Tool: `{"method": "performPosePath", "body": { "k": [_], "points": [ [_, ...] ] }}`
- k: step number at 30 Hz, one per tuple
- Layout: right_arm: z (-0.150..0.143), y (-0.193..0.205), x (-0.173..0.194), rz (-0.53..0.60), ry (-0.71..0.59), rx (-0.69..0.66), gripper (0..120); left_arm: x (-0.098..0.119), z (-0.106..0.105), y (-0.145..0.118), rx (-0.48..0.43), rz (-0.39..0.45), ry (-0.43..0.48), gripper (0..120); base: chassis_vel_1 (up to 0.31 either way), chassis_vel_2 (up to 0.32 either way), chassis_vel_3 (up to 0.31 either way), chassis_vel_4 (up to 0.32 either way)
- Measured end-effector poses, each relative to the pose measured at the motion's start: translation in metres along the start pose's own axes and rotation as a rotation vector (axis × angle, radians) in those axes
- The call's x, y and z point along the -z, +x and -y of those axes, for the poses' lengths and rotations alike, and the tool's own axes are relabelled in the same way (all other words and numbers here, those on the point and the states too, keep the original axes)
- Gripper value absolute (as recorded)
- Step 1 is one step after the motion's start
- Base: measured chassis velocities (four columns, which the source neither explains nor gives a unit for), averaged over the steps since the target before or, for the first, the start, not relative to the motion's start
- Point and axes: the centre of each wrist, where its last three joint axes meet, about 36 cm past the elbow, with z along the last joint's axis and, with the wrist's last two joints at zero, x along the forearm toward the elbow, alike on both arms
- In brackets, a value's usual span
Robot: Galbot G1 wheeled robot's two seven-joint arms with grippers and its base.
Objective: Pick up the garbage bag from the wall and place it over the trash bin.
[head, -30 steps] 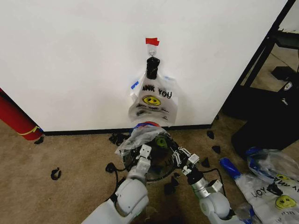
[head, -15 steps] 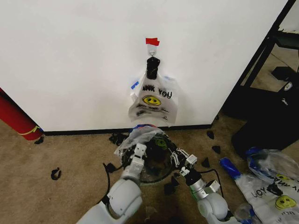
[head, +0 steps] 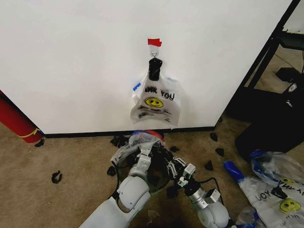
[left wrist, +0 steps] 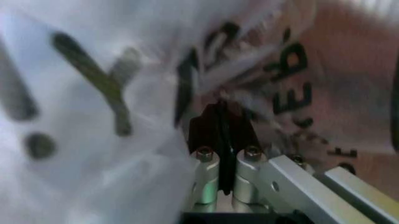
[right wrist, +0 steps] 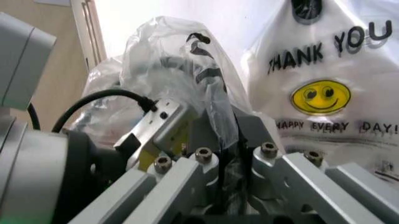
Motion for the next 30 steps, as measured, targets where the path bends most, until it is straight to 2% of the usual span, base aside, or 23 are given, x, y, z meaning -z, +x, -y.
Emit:
{"method": "performPosePath", "body": {
  "k": [8,12,15,17,18,21,24,25,28,30],
  "points": [
    [0.002,0.003,0.004,0.015,-0.015,0.061,1,-0.007,-0.006,-0.035,0.052,-0.020,-0.047,0,0.000,0.000,0.000,0.000],
    [0.005,0.002,0.007,0.024,-0.010,0.063,1,-0.008,-0.010,-0.038,0.058,-0.023,-0.050,0,0.000,0.000,0.000,0.000],
    [0.011,0.000,0.006,0.031,0.004,0.027,1,-0.005,-0.008,-0.023,0.026,-0.021,-0.036,0,0.000,0.000,0.000,0.000],
    [0.015,-0.002,0.004,0.032,0.008,-0.010,1,-0.004,-0.003,-0.003,-0.035,-0.021,-0.025,0,0.000,0.000,0.000,0.000],
    [0.015,-0.002,0.004,0.032,0.008,-0.010,1,-0.004,-0.003,-0.003,-0.035,-0.021,-0.025,0,0.000,0.000,0.000,0.000],
    [0.021,-0.005,-0.001,0.032,-0.003,-0.073,1,-0.005,0.001,0.029,-0.130,-0.025,-0.013,0,0.000,0.000,0.000,0.000],
    [0.029,-0.008,-0.006,0.026,-0.048,-0.131,1,-0.001,-0.005,0.057,-0.223,-0.015,0.000,0,0.000,0.000,0.000,0.000],
    [0.029,-0.008,-0.006,0.026,-0.048,-0.131,1,-0.001,-0.005,0.057,-0.223,-0.015,0.000,0,0.000,0.000,0.000,0.000],
    [0.039,-0.008,-0.008,0.020,-0.128,-0.193,1,0.011,-0.022,0.080,-0.271,0.031,0.033,0,0.000,0.000,0.000,0.000],
    [0.046,-0.004,-0.006,0.015,-0.226,-0.242,1,0.023,-0.042,0.095,-0.280,0.082,0.068,0,0.000,0.000,0.000,0.000]
  ]
}}
